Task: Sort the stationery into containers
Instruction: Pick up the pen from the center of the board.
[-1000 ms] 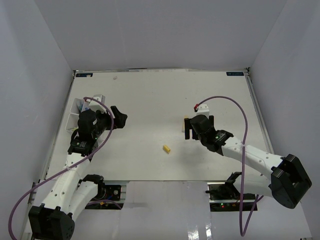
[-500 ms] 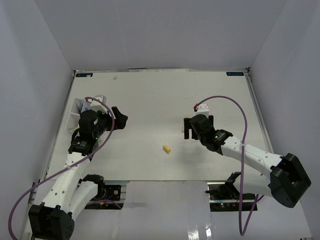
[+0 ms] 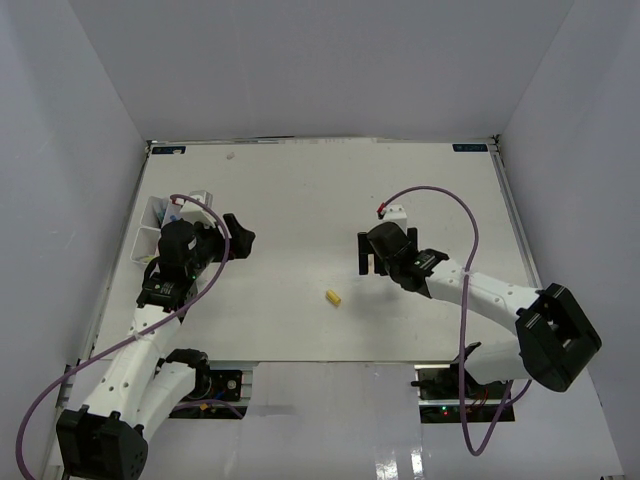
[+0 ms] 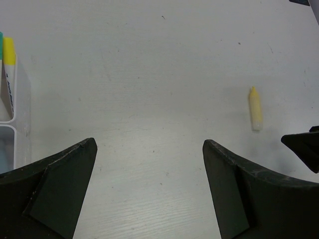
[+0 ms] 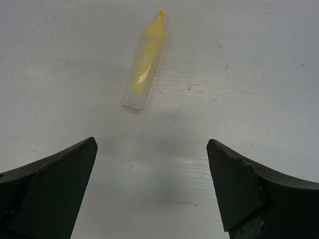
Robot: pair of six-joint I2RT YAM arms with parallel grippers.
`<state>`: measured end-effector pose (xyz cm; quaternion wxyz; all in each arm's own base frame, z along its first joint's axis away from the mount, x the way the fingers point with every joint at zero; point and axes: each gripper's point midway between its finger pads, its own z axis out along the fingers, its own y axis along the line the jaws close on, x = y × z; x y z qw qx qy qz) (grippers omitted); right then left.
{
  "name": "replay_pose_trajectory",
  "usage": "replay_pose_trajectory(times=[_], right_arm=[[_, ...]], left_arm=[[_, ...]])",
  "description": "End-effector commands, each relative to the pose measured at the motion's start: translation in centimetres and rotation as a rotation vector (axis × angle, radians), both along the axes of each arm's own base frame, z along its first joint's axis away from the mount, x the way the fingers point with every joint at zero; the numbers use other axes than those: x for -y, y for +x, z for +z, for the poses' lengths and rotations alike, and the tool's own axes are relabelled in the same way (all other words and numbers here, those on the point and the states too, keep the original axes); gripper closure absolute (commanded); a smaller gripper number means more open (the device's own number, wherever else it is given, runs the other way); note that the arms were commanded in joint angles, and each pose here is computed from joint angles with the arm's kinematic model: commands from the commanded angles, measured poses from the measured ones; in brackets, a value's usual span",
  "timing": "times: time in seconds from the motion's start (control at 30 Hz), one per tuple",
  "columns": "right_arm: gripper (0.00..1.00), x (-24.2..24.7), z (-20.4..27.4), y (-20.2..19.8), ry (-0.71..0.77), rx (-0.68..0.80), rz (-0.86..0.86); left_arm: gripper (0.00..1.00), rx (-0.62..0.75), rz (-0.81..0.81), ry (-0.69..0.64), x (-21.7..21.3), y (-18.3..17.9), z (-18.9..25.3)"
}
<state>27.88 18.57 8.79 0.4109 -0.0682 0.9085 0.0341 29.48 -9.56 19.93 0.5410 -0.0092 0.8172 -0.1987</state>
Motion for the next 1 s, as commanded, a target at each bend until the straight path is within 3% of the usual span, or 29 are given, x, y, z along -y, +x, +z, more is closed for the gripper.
replay_pose_trajectory(times=[0.0,0.97], right_arm=[[0.02,-1.7,1.7,1.2,0.064,0.027,0.004],[0.00,-2.4,-0.6,3.3,-0.015,-0.018,-0.049]], left_arm=[[0.02,0.037,0.000,0.007,-0.1,-0.1,1.4],[0.02,-0.001,-0.031,0.004,0.6,0.0,0.4]])
